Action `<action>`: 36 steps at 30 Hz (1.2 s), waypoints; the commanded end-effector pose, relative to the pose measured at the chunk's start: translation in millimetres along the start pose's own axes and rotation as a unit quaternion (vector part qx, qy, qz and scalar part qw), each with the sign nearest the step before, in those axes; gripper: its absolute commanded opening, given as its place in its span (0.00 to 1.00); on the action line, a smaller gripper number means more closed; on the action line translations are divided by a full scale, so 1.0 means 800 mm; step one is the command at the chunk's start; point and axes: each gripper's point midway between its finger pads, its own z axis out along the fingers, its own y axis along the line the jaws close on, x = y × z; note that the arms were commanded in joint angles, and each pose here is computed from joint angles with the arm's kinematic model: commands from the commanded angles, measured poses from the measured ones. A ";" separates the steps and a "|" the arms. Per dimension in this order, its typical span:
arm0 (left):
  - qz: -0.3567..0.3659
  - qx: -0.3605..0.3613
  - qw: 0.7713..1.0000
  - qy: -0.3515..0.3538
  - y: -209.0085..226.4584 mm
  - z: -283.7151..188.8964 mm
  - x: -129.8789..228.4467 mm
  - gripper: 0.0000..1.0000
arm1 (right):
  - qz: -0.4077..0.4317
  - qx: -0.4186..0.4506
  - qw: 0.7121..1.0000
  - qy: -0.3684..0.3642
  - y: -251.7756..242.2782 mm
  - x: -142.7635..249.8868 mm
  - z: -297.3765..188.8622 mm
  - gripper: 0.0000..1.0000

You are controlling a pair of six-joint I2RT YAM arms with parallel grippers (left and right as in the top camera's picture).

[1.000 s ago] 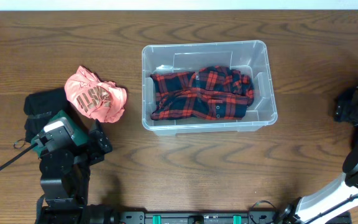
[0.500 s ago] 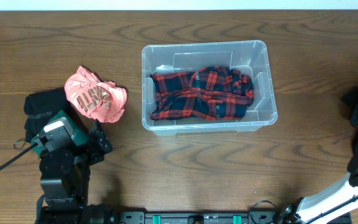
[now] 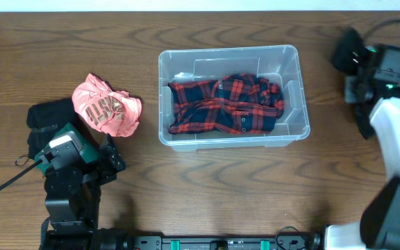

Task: Pack container
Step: 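Move the right gripper to the black clothing and grasp it, then carry the black clothing into the bin and release it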

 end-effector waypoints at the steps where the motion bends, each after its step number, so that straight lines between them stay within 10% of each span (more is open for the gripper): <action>1: -0.005 0.002 1.000 -0.005 -0.001 -0.004 -0.006 0.98 | -0.014 0.015 0.995 -0.094 0.008 -0.060 -0.078 0.01; 18: -0.005 0.002 1.000 -0.003 -0.001 -0.004 -0.005 0.98 | -0.238 -0.166 0.933 -0.213 0.267 -0.061 -0.239 0.01; 28: -0.005 0.002 1.000 -0.003 -0.001 -0.004 -0.005 0.98 | -0.341 -0.249 0.902 -0.087 0.382 0.047 -0.210 0.01; 33: -0.005 0.002 1.000 -0.004 -0.001 -0.004 -0.005 0.98 | -0.360 -0.228 0.902 -0.076 0.398 0.060 -0.197 0.72; 36: -0.005 0.002 1.000 -0.004 -0.001 -0.004 -0.005 0.98 | -0.308 -0.163 0.929 -0.123 0.365 0.016 -0.213 0.86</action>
